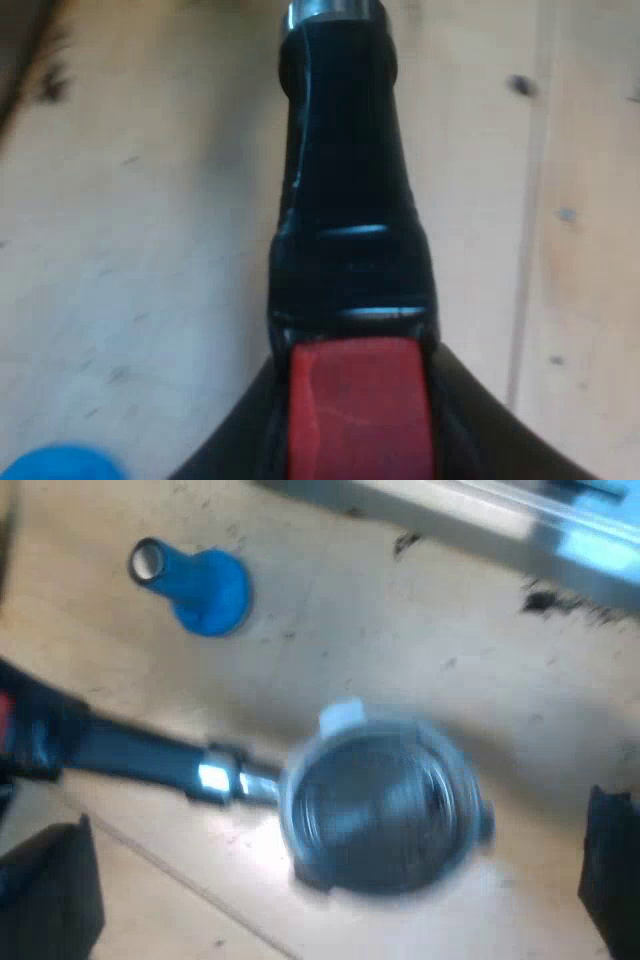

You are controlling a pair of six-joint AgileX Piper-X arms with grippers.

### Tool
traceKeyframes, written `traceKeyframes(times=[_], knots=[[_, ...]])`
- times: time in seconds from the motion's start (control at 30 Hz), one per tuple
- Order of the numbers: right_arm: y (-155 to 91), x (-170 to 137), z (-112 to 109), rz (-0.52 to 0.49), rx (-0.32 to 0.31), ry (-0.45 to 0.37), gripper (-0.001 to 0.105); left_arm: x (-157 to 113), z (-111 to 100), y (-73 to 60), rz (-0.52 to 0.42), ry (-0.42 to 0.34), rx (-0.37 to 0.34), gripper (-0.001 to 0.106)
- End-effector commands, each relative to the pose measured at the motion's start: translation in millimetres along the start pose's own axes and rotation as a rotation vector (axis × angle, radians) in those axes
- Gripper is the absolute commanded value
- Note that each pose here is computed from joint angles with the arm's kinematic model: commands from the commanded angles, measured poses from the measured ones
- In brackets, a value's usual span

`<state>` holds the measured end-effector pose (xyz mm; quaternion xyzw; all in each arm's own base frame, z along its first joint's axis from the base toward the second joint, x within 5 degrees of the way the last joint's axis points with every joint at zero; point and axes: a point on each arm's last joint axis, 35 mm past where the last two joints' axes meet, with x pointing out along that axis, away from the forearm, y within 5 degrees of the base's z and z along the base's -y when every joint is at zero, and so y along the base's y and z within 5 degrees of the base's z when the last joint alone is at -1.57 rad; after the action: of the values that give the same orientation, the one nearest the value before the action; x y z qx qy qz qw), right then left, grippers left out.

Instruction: Put the handle in the coffee machine

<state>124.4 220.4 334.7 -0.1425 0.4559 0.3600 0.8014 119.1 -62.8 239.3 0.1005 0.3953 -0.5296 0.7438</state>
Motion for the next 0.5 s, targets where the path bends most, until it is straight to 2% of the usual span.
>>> traceKeyframes(times=[0.03, 0.1, 0.17, 0.27, 0.33, 0.5], knots=[[14.7, -3.8, -2.9, -0.065, -0.076, -0.041, 0.102, -8.5, 4.2, 4.7, 0.006, -0.063, -0.026, 0.0], [24.0, -2.8, -4.9, -0.077, -0.107, -0.067, 0.095, -11.1, 2.8, 8.0, 0.029, -0.072, -0.048, 0.0], [31.6, -1.0, -6.1, -0.102, -0.125, -0.114, 0.076, -14.7, 0.8, 12.0, 0.053, -0.087, -0.074, 0.0], [33.2, 1.1, -3.7, -0.151, -0.092, -0.17, 0.057, -18.6, -1.3, 16.2, 0.084, -0.101, -0.083, 0.0], [33.1, 2.1, -2.4, -0.172, -0.087, -0.189, 0.057, -20.8, -2.7, 18.5, 0.102, -0.107, -0.094, 0.0], [33.1, 11.5, -0.1, -0.215, -0.076, -0.283, 0.073, -24.0, -4.2, 29.5, 0.15, -0.129, -0.125, 0.0]])
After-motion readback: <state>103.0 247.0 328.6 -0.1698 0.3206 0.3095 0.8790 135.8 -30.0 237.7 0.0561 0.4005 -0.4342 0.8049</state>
